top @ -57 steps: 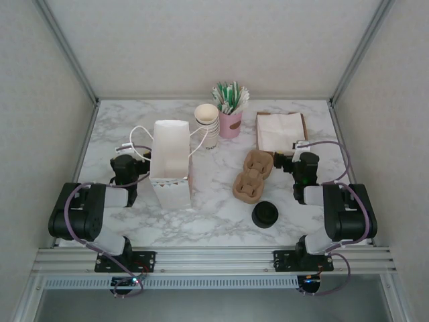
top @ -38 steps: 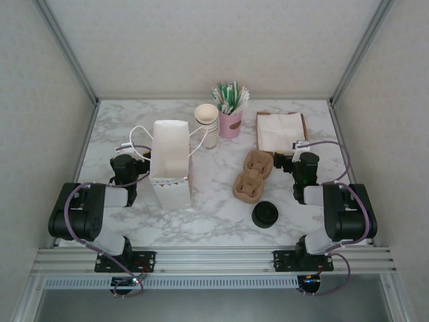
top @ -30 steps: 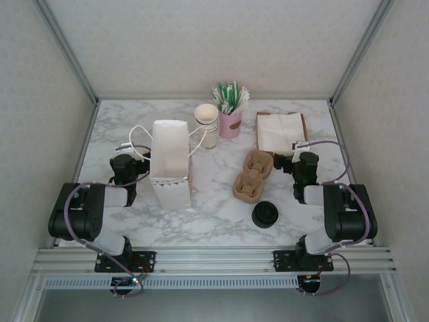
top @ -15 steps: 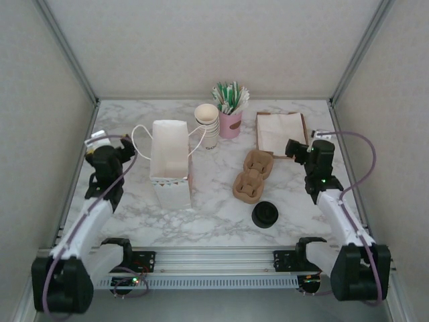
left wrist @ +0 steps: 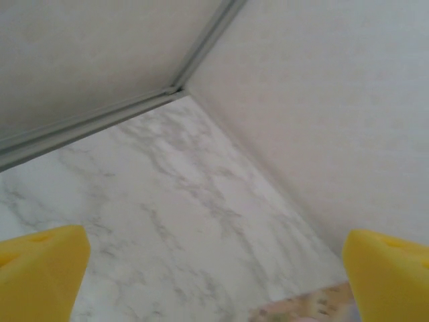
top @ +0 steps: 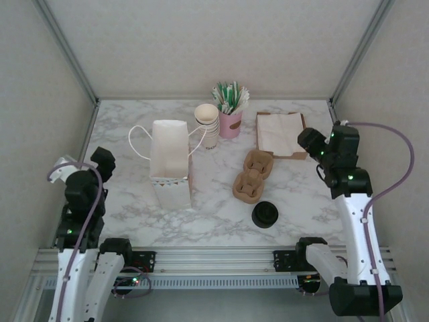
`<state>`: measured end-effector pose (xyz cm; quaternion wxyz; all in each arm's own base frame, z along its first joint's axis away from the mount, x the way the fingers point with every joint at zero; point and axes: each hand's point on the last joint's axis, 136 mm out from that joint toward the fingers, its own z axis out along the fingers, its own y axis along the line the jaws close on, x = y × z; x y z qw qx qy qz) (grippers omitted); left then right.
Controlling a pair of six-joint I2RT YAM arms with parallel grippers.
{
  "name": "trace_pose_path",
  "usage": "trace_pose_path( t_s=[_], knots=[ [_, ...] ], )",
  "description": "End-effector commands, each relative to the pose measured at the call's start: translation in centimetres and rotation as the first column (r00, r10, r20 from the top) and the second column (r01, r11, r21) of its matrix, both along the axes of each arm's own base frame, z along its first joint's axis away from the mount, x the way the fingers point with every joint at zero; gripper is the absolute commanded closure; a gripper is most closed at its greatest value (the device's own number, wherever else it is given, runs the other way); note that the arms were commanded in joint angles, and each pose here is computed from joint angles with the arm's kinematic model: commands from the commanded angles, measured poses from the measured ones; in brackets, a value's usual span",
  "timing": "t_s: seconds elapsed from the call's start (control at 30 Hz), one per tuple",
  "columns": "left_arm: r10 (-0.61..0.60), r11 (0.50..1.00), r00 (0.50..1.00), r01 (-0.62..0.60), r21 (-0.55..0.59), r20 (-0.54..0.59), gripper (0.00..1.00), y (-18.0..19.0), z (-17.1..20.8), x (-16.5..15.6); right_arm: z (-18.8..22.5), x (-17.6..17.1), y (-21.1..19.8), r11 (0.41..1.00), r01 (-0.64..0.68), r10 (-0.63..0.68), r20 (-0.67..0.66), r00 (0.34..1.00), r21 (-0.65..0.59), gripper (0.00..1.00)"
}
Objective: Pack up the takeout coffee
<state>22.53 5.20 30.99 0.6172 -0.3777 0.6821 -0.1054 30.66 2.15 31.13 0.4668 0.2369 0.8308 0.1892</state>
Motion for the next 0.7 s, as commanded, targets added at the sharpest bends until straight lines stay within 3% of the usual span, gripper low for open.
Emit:
trace_pose_path(
  t_s=[0.0,0.13,0.27,0.5,0.67],
  knots=[
    [-0.179,0.984,0.984,0.178,-0.028,-0.029,0.14,-2.9,1.7,-1.3,1.2,-0.6,4.8,0.97,-0.154,0.167,-0.053,0.985,0.191,0.45],
    [-0.373,0.926,0.927,0.371,-0.077,-0.023,0.18,-6.4,3.7,-1.0,2.5,1.2,8.4,0.95,-0.191,0.204,-0.03,0.978,0.248,0.65],
    [-0.502,0.861,0.863,0.493,-0.128,-0.05,0.22,-9.0,4.0,-0.8,2.6,3.6,12.8,0.939,-0.248,0.259,-0.012,0.966,0.237,0.65],
    [-0.483,0.872,0.873,0.474,-0.122,-0.058,0.39,-8.5,3.4,-1.4,0.2,8.0,21.1,0.92,-0.331,0.355,-0.086,0.931,0.209,0.71],
    [-0.481,0.873,0.874,0.468,-0.139,-0.072,0.43,-8.5,2.2,-1.7,-2.5,10.3,25.8,0.908,-0.363,0.397,-0.155,0.905,0.209,0.73]
  ],
)
